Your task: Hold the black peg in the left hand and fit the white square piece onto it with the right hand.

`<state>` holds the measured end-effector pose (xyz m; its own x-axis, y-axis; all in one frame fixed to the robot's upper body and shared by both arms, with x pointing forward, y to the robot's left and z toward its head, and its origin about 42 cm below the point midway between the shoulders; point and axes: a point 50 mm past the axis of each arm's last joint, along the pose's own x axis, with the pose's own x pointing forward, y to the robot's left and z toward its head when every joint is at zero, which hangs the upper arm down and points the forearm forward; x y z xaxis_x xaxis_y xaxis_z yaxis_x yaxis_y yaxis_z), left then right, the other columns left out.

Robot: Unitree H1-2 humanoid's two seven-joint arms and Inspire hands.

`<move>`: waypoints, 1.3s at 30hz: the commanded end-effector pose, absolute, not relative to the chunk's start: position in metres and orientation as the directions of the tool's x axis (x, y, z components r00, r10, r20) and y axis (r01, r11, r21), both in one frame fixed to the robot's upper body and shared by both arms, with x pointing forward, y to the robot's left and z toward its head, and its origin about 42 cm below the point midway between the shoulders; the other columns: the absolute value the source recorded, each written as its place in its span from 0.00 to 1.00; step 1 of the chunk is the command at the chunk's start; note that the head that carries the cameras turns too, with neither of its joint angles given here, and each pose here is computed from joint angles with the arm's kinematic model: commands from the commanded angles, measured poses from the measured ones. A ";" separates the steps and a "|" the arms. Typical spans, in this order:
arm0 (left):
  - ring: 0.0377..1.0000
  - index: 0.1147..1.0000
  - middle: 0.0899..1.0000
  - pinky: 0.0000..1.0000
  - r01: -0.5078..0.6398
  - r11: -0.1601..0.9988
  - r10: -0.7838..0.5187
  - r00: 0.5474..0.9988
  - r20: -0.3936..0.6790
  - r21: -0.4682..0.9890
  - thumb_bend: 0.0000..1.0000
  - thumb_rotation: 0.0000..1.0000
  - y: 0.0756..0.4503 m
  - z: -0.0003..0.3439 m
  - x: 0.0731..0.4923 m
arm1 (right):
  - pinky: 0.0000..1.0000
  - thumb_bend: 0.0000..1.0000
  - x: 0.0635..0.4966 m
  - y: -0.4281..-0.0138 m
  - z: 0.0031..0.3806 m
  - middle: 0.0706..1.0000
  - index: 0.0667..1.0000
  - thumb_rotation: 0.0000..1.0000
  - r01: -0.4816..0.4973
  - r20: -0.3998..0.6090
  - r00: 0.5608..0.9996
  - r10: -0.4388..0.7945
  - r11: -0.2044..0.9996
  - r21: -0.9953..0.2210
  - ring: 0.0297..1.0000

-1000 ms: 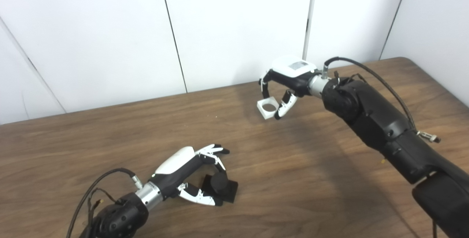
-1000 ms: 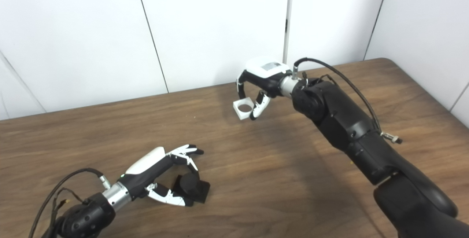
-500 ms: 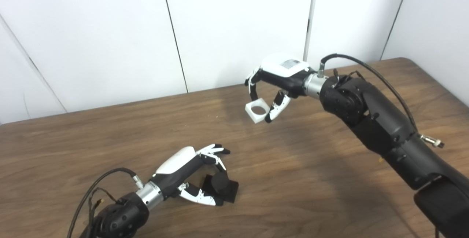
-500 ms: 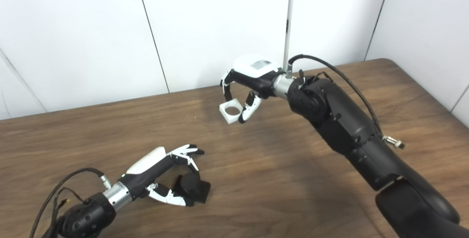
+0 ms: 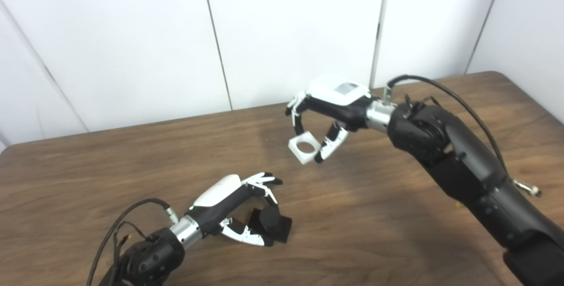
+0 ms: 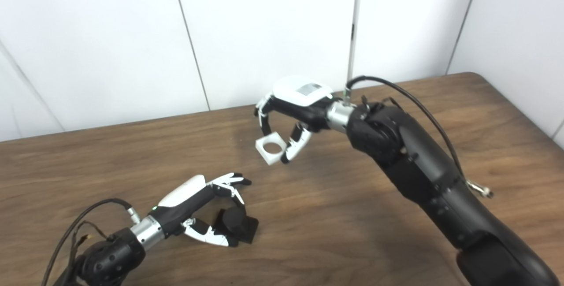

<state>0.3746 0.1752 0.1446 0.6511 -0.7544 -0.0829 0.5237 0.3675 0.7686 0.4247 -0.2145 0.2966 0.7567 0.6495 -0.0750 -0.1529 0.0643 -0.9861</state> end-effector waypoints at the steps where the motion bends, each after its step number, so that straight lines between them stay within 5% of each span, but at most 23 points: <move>1: 0.98 0.43 0.90 0.92 0.599 0.283 -0.708 0.657 -0.259 0.749 0.51 0.08 0.184 0.116 0.370 | 0.76 0.51 0.423 -0.209 0.329 0.78 0.44 0.14 -0.071 0.021 0.735 0.678 0.108 -0.992 0.85; 39: 0.99 0.43 0.90 0.93 0.600 0.287 -0.708 0.658 -0.257 0.747 0.51 0.08 0.164 0.124 0.375 | 0.77 0.51 0.369 -0.181 0.325 0.76 0.44 0.14 -0.150 -0.027 0.570 0.822 0.072 -0.986 0.83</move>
<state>0.3794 0.1590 0.1468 0.6620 -0.7426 -0.1016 0.5299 0.3678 0.7641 0.3729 -0.1869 0.3039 0.5926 0.8005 -0.0900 -0.2144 0.0490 -0.9755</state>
